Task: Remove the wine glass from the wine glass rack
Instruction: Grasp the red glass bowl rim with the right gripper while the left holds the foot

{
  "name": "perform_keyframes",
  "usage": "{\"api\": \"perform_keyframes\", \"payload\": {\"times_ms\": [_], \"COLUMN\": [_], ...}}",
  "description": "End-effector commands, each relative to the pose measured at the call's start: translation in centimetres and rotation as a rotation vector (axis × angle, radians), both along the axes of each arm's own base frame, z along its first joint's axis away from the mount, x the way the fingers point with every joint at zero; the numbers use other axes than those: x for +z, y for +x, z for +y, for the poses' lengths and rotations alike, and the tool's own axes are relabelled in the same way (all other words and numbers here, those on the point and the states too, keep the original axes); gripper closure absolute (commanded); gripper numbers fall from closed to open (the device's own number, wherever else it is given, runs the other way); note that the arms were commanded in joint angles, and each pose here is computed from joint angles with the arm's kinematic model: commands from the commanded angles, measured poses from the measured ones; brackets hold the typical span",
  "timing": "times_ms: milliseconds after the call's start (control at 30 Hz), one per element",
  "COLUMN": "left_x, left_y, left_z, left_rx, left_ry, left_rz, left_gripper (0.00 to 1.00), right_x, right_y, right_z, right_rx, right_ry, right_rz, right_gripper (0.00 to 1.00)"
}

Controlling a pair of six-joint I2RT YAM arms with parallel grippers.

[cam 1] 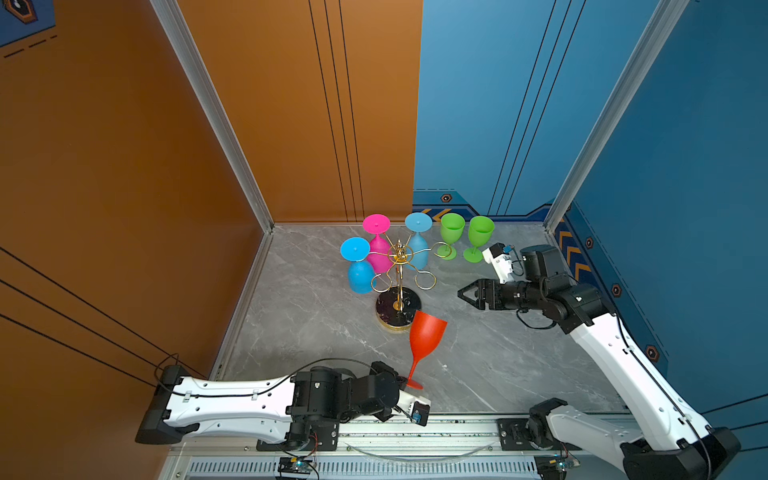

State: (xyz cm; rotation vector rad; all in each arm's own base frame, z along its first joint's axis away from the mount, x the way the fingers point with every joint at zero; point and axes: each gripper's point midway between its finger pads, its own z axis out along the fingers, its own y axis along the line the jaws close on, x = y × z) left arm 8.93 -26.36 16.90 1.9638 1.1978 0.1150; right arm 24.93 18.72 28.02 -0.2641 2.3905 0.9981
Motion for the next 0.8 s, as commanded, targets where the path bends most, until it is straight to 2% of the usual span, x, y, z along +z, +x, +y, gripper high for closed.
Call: {"api": "perform_keyframes", "payload": {"times_ms": [0, 267, 567, 767], "left_x": [0.3, 1.6, 1.4, 1.5], "left_y": [1.4, 2.3, 2.7, 2.9], "left_z": [0.9, 1.5, 1.8, 2.0], "left_rx": [-0.023, -0.071, -0.082, -0.08], "left_ry": [0.079, 0.106, 0.148, 0.152], "left_rz": [-0.179, -0.353, -0.406, -0.43], "left_gripper": [1.0, 1.0, 1.0, 1.0], "right_x": [1.1, 0.0, -1.0, -1.8], "right_y": [-1.8, -2.8, -3.7, -4.0], "right_z": [1.6, 2.8, 4.4, 5.2], "right_rx": [0.082, 0.138, 0.197, 0.224], "right_ry": [0.076, 0.06, 0.045, 0.036], "right_rz": [0.068, 0.131, 0.181, 0.213], "right_gripper": [0.27, 0.29, 0.33, 0.41]}}
